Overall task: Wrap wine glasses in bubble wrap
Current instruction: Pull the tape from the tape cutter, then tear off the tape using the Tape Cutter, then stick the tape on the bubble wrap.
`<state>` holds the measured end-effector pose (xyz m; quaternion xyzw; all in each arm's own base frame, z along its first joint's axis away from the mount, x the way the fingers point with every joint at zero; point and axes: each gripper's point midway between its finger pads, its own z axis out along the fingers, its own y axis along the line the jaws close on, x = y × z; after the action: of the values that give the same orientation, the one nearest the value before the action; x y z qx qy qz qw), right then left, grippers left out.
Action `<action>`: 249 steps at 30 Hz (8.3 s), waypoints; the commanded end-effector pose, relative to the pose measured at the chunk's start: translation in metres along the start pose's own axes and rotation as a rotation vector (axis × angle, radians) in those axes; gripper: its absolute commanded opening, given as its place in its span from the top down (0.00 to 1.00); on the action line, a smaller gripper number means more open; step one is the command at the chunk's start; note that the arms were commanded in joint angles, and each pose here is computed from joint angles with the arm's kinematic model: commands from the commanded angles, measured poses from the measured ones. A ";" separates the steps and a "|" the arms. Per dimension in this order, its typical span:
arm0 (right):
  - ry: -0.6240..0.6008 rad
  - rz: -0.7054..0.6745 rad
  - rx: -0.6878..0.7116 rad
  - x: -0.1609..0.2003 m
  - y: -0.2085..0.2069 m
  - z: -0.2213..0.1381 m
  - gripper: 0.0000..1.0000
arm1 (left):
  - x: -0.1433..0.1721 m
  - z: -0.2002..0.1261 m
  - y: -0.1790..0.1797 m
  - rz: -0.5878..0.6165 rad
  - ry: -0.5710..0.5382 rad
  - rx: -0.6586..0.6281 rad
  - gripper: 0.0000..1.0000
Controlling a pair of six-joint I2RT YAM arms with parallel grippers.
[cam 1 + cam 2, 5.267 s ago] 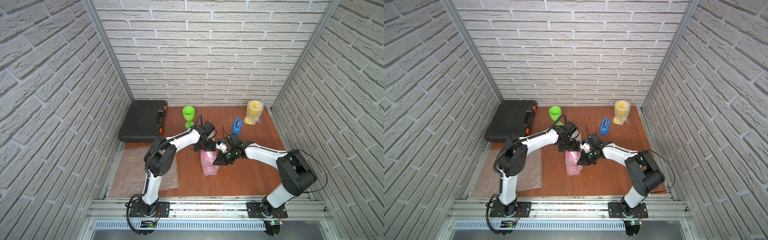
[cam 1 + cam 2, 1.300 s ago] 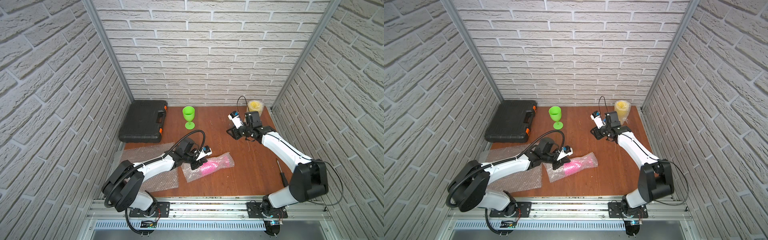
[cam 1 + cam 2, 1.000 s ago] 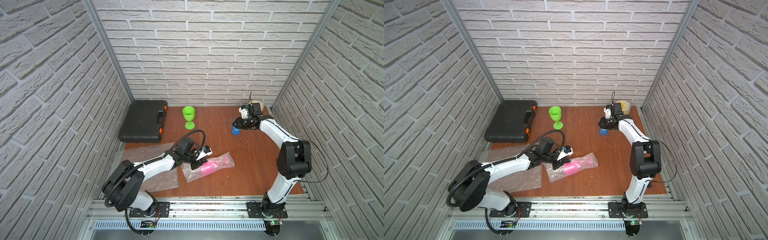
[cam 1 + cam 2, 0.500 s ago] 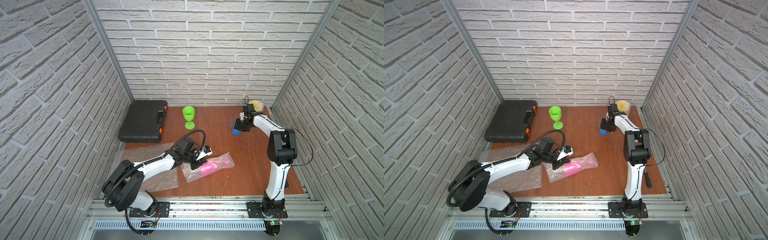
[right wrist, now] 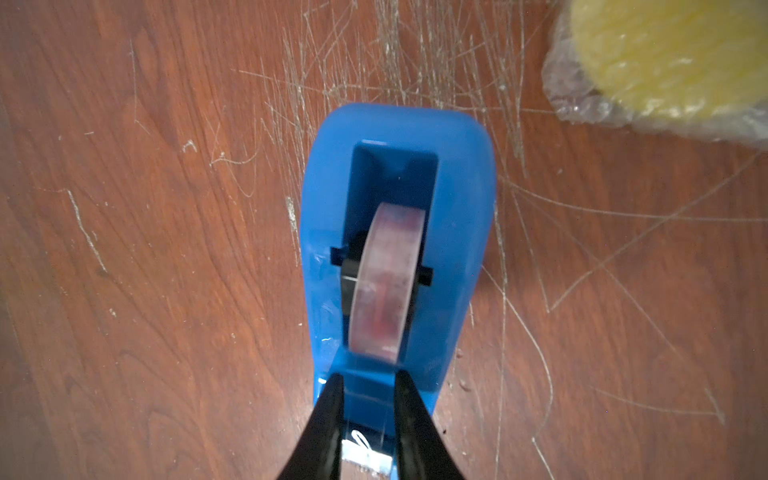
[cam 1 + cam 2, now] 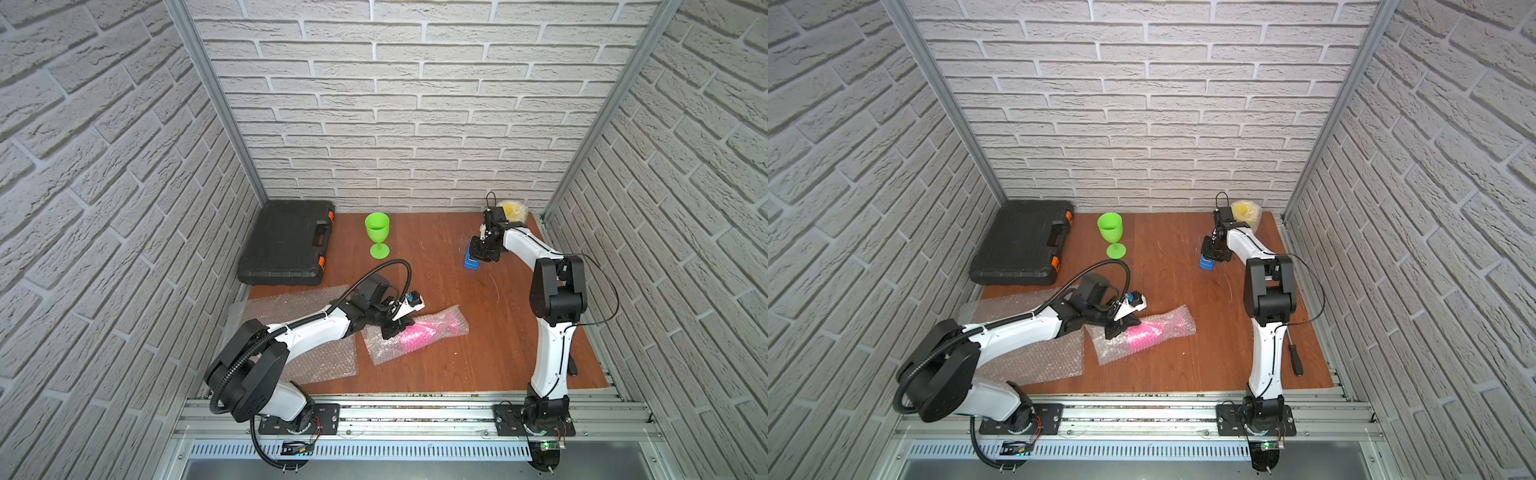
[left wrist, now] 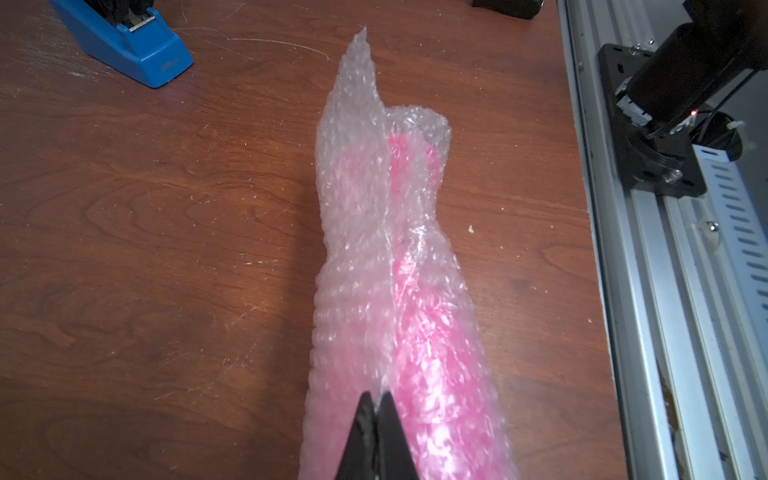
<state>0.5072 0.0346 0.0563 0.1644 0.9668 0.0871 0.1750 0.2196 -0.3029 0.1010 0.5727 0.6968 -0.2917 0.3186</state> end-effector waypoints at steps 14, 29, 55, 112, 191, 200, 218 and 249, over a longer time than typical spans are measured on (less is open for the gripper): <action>-0.038 -0.006 -0.068 -0.006 0.024 -0.060 0.97 | 0.019 0.002 -0.010 -0.031 0.074 0.031 0.97; 0.091 -0.039 -0.071 0.118 0.014 -0.115 0.97 | 0.020 -0.001 -0.012 -0.029 0.074 0.032 0.97; 0.264 -0.115 -0.139 0.196 0.025 -0.092 0.43 | 0.019 -0.001 -0.014 -0.032 0.077 0.044 0.97; -0.097 0.050 -0.596 0.040 0.011 -0.002 0.77 | 0.022 0.005 -0.017 -0.059 0.099 0.065 0.97; -0.084 -0.180 -0.235 0.118 0.041 -0.205 0.97 | 0.023 0.004 -0.018 -0.044 0.109 0.055 0.98; -0.029 -0.204 -0.240 0.186 0.043 -0.267 0.97 | 0.024 0.005 -0.019 -0.038 0.107 0.051 0.98; 0.205 -0.210 -0.247 0.285 0.110 -0.207 0.97 | 0.024 0.006 -0.022 -0.031 0.099 0.058 0.98; -0.006 -0.089 -0.210 0.246 0.141 -0.135 0.97 | 0.023 0.002 -0.033 0.009 0.072 0.032 0.98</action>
<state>0.2765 0.2493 0.1387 0.0847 0.9609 0.1972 0.1750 0.2121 -0.2991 0.0952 0.5632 0.7142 -0.2667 0.3187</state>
